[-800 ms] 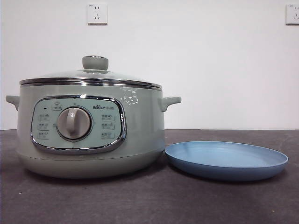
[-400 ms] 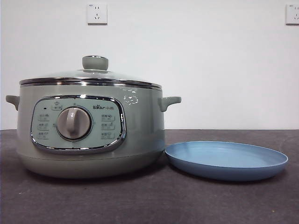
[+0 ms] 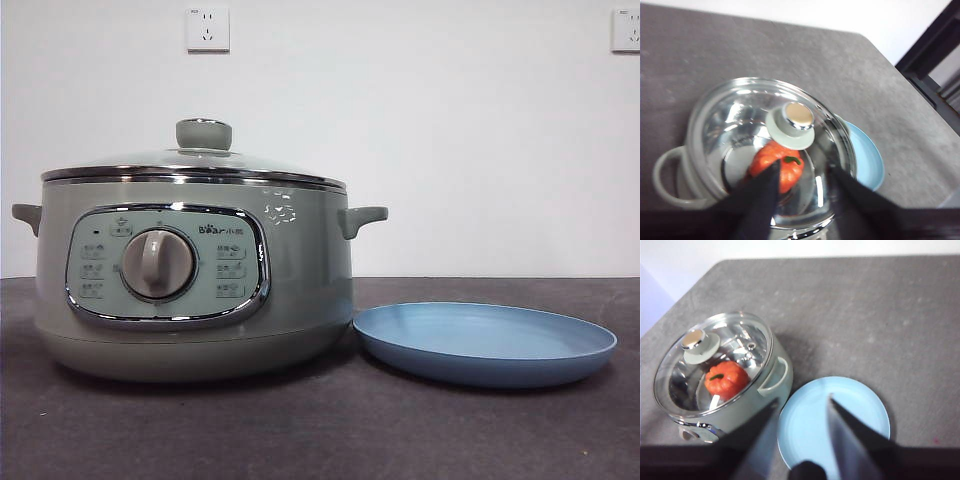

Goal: Take the pumpkin out from the steamer,put the pumpkin in the blue plate,close the lid

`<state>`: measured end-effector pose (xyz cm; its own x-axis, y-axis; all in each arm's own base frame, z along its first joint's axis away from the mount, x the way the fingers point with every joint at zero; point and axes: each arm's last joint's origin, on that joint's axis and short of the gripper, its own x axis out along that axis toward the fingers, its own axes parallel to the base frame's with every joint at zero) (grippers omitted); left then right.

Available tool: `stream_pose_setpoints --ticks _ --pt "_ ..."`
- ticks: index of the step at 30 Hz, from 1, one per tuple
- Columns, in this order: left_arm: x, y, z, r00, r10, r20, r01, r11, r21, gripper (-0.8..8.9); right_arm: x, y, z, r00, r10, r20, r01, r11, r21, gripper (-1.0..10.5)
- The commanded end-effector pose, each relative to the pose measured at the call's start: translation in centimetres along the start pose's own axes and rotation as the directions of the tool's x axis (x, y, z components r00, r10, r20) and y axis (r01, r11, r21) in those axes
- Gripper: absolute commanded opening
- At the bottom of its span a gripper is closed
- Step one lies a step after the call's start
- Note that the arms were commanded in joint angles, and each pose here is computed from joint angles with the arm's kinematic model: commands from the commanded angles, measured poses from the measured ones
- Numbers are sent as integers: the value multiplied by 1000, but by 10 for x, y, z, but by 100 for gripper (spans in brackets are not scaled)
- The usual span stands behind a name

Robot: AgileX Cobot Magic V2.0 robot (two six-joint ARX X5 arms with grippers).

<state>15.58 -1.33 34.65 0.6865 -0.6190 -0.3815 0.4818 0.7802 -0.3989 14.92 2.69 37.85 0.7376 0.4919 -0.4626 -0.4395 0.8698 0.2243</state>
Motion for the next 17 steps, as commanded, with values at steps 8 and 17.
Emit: stream_pose_setpoints --ticks 8,17 --pt "29 -9 18 999 25 -31 -22 996 81 413 16 -3 0 998 35 -57 -33 999 39 473" --pt "82 -30 40 984 144 -105 -119 971 209 409 33 4 0 989 95 -117 -90 995 41 473"
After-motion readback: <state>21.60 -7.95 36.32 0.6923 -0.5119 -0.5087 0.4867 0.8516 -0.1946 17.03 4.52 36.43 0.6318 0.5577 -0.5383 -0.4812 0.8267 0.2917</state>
